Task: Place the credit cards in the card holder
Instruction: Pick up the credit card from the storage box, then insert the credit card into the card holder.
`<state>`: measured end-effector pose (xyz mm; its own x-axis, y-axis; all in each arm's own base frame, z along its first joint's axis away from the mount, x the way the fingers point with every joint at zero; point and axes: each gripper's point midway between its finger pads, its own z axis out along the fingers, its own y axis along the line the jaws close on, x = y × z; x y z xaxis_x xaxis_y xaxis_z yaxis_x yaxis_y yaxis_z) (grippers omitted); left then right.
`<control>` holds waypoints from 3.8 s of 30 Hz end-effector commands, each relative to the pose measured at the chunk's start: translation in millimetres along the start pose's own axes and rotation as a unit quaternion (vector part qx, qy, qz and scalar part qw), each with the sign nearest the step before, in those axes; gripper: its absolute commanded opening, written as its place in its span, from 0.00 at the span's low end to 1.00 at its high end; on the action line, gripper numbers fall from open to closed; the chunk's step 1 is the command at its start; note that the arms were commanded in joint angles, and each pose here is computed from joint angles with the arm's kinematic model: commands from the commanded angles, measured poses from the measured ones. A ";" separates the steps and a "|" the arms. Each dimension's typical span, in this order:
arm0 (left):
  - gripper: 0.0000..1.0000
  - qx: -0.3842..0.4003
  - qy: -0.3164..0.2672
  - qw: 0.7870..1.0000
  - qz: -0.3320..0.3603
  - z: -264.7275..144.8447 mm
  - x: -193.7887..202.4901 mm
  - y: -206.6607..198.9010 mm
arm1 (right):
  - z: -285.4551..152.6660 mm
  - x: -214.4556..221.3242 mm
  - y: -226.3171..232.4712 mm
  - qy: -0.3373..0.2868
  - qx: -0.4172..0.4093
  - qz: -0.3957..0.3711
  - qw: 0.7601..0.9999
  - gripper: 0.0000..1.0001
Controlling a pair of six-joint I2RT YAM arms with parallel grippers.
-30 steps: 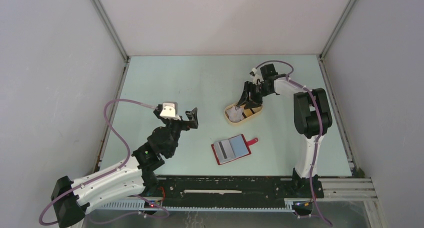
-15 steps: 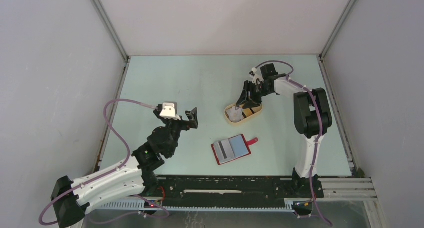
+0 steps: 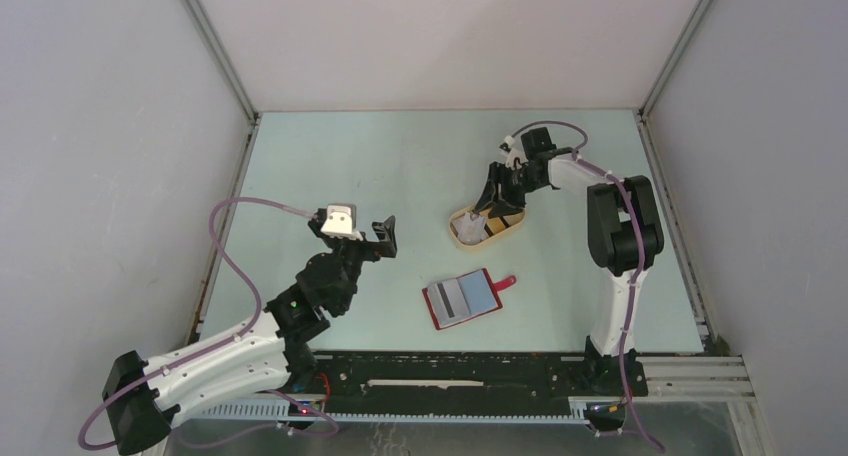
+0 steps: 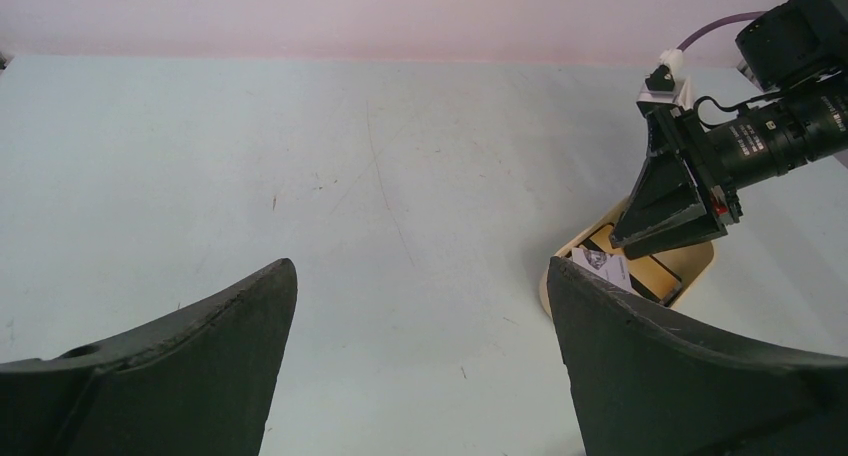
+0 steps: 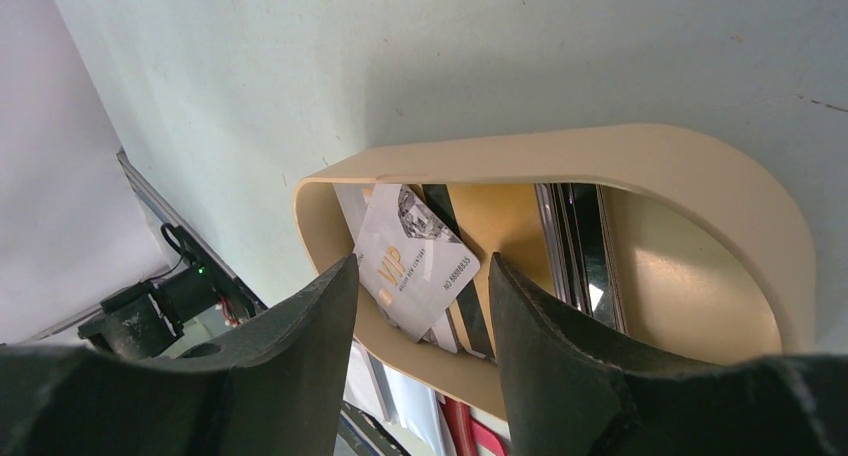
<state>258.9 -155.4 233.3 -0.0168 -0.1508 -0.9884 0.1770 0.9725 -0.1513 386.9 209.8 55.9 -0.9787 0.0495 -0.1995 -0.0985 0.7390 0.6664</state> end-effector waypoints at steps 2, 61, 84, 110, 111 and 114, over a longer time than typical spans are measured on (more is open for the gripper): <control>1.00 -0.016 -0.011 1.000 -0.016 1.2 -6.9 5.1 | 5.4 -1.1 -4.5 0.011 -0.003 -0.008 1.000 0.60; 1.00 -0.016 -0.011 1.000 -0.015 1.5 -7.4 4.7 | -11.1 -3.2 17.8 0.008 -0.073 -0.024 0.997 0.02; 1.00 0.023 0.020 1.000 -0.005 1.5 -3.8 -11.8 | -82.3 -7.4 55.7 -0.038 -0.195 -0.163 0.966 0.00; 0.95 0.423 0.028 0.878 -0.222 -74.5 -19.2 -143.3 | -162.6 136.6 169.6 -0.027 -0.342 -0.410 0.845 0.00; 0.94 0.433 0.028 0.873 -0.222 -77.6 -17.3 -145.7 | -162.2 140.2 172.4 -0.026 -0.345 -0.416 0.841 0.00; 0.95 0.460 0.016 0.858 -0.228 -86.0 -17.5 -150.0 | -160.8 146.6 176.3 -0.018 -0.353 -0.418 0.837 0.00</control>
<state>172.1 -276.7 257.8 -0.3177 -0.4258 -0.8472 0.7653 0.4123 -0.4942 208.3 234.6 251.1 -0.5662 -0.2621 -0.7815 -0.8103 0.0029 0.5861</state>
